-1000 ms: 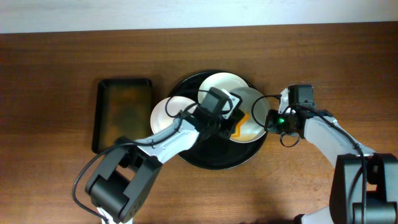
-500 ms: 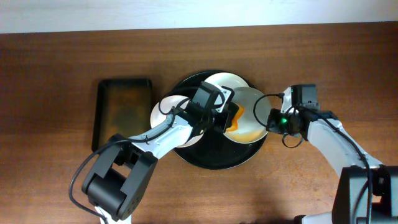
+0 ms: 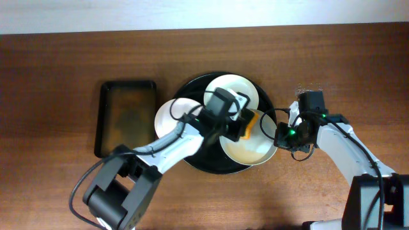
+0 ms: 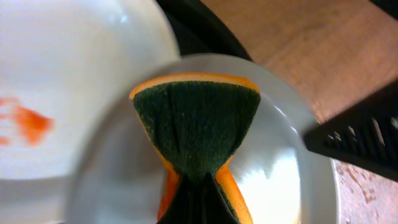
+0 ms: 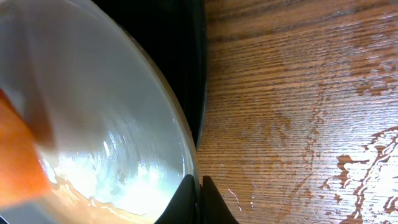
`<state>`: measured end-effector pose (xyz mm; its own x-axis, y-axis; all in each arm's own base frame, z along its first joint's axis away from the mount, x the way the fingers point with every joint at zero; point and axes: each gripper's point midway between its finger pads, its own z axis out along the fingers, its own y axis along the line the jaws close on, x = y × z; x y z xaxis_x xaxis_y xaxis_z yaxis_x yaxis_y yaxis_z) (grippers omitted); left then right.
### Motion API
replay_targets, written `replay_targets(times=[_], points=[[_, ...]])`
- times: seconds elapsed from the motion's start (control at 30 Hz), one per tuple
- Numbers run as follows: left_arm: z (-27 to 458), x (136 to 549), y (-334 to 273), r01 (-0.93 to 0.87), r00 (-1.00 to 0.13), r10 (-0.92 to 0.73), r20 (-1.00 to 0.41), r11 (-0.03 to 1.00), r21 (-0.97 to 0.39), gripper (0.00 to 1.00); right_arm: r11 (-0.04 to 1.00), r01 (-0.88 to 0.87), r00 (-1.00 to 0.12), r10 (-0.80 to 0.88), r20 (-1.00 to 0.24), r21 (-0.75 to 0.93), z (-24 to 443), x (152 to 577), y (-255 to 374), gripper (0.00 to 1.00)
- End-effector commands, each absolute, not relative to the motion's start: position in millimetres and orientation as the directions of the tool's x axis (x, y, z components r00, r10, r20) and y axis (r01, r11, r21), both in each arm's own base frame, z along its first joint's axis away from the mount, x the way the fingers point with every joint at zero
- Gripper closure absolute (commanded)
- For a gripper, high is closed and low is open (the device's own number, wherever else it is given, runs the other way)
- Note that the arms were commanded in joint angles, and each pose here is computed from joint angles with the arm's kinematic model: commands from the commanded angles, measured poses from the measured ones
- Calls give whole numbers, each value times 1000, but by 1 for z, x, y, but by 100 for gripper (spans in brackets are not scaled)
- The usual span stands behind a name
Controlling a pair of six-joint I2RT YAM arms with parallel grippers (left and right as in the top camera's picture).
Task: Clean dirty plates on tray and stack at the side
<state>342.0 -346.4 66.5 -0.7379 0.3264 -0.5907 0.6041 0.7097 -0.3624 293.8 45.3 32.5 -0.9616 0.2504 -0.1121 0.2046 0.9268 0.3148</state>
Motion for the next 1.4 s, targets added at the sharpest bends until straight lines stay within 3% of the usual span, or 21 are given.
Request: replay_targets(times=[0.0, 0.13, 0.27, 0.47, 0.8, 0.97, 1.13, 1.2, 1.27, 1.37], points=[[83, 330, -361, 632, -699, 350, -624, 712, -308, 100, 932, 193, -962, 241, -128, 308, 36, 294, 44, 96], [71, 338, -352, 598, -699, 353, -622, 766, -237, 100, 931, 193, -962, 242, -127, 308, 36, 294, 44, 96], [70, 373, -328, 505, -670, 305, -677, 856, -114, 100, 931, 193, -962, 241, -126, 311, 36, 294, 45, 96], [87, 415, -299, 400, -630, 211, -747, 913, -81, 100, 931, 193, -962, 241, -126, 311, 36, 294, 45, 96], [135, 424, -301, 411, -557, 142, -818, 903, -123, 100, 931, 192, -962, 241, -127, 311, 36, 294, 44, 96], [151, 404, -227, 297, -679, 143, -720, 950, -91, 100, 945, 149, -953, 216, -215, 290, 58, 316, 39, 96], [149, 384, -151, 118, -809, 19, -588, 985, -129, 100, 991, 108, -930, 130, -345, 82, 115, 344, 10, 96], [143, 379, -137, 92, -843, -12, -538, 982, -166, 100, 996, 11, -945, -20, -328, -92, 129, 338, 7, 96], [141, 379, -127, 69, -852, -31, -523, 983, -170, 100, 988, -55, -952, -96, -291, -147, 135, 328, 23, 96], [141, 380, -124, 60, -850, -38, -526, 984, -168, 100, 981, -24, -950, -83, -302, -194, 137, 326, 32, 96]])
